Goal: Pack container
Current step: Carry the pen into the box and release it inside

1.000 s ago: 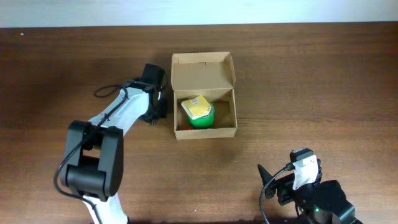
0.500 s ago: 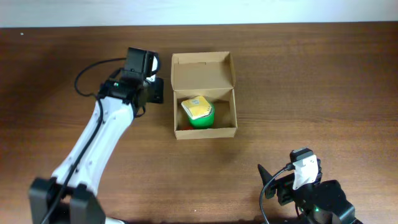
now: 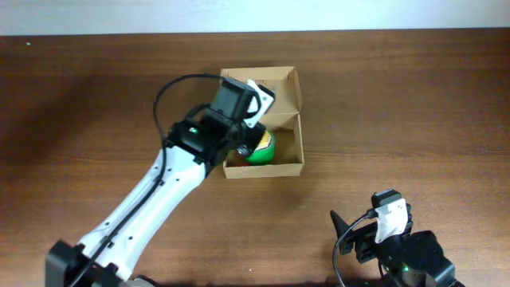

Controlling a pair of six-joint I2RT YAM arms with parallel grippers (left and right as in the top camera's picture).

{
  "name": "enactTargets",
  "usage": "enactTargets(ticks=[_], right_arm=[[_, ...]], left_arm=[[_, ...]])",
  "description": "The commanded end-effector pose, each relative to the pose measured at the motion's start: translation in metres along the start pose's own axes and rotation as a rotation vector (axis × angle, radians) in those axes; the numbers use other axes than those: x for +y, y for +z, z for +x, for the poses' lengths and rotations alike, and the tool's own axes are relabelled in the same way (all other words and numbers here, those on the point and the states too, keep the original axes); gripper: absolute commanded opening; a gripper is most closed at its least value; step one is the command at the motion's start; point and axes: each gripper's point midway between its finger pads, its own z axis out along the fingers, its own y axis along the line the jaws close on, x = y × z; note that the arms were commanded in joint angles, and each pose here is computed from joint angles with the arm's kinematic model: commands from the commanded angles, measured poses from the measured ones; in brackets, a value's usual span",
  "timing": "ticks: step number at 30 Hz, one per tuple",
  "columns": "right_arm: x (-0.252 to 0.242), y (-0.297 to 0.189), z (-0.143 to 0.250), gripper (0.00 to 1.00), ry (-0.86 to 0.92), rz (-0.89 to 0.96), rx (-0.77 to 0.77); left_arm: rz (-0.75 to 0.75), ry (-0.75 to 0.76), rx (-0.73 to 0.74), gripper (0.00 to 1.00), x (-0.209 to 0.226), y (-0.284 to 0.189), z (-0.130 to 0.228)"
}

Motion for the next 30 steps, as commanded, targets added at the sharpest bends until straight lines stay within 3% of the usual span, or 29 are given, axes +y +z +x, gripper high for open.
enactTargets(ticks=[1, 10, 30], right_arm=[[-0.004, -0.001, -0.001, 0.99, 0.01, 0.018, -0.01], [-0.004, -0.001, -0.001, 0.99, 0.01, 0.018, -0.01], [-0.004, -0.001, -0.001, 0.99, 0.01, 0.018, -0.01]], left_arm=[[0.035, 0.078, 0.046, 0.02, -0.015, 0.022, 0.004], [0.08, 0.227, 0.126, 0.02, -0.039, 0.052, 0.023], [0.087, 0.25, 0.228, 0.02, -0.042, 0.052, 0.047]])
